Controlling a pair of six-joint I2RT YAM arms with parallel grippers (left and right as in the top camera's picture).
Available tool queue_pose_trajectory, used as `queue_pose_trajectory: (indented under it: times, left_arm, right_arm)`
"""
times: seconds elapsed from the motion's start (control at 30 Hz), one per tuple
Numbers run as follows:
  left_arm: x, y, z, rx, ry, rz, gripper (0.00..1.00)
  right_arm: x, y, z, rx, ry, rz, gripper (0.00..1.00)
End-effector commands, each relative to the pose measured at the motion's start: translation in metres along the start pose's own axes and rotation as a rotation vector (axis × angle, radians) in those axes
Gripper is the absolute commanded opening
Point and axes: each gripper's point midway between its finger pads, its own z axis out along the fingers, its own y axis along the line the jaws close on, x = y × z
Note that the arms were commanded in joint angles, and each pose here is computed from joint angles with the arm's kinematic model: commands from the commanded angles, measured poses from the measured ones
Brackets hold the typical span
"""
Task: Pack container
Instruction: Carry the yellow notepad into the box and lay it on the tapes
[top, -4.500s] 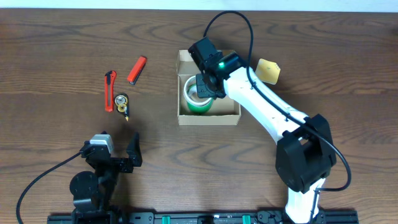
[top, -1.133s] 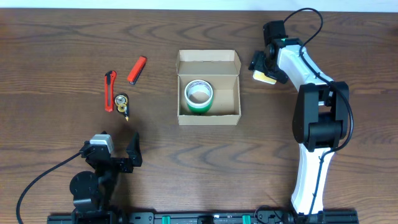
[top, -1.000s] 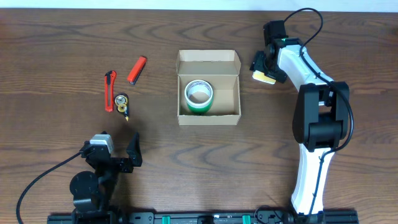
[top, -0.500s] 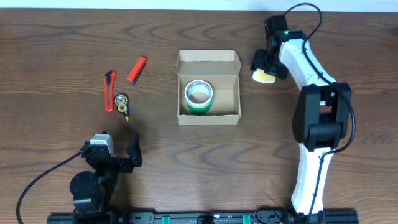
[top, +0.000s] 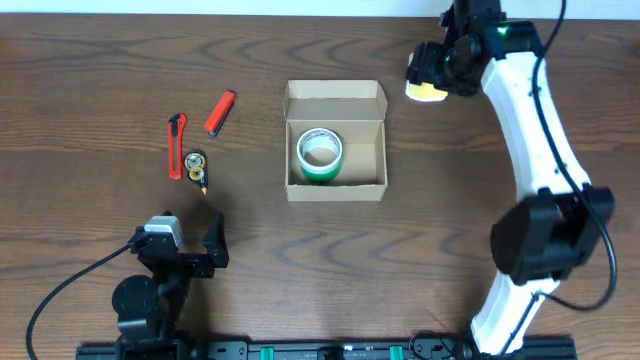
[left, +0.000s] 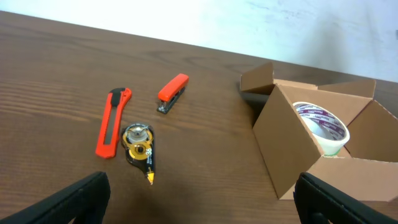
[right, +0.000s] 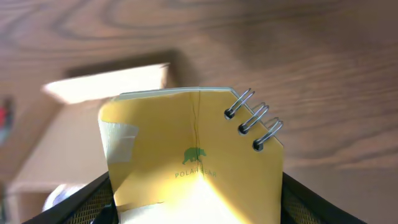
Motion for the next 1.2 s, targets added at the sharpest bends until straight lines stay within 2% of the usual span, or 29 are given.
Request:
queue_pose_trajectory:
  times: [0.0, 0.23, 0.5, 0.83, 1.17]
  left_arm:
    - [0.01, 0.006, 0.003, -0.019, 0.018, 0.004, 0.95]
    - [0.01, 0.006, 0.003, -0.019, 0.018, 0.004, 0.95]
    - [0.01, 0.006, 0.003, -0.019, 0.018, 0.004, 0.95]
    - [0.01, 0.006, 0.003, -0.019, 0.018, 0.004, 0.96]
    - [0.01, 0.006, 0.003, -0.019, 0.018, 0.004, 0.95]
  right_arm:
    - [0.014, 0.05, -0.03, -0.096, -0.014, -0.105, 0.67]
    - [0.073, 0.119, -0.014, -0.099, 0.093, -0.187, 0.66]
    - [0.112, 0.151, 0.023, 0.017, 0.125, -0.171, 0.66]
    - [0.125, 0.151, 0.074, 0.077, 0.166, -0.113, 0.66]
    - [0.134, 0.165, 0.075, 0.084, 0.142, -0.108, 0.66]
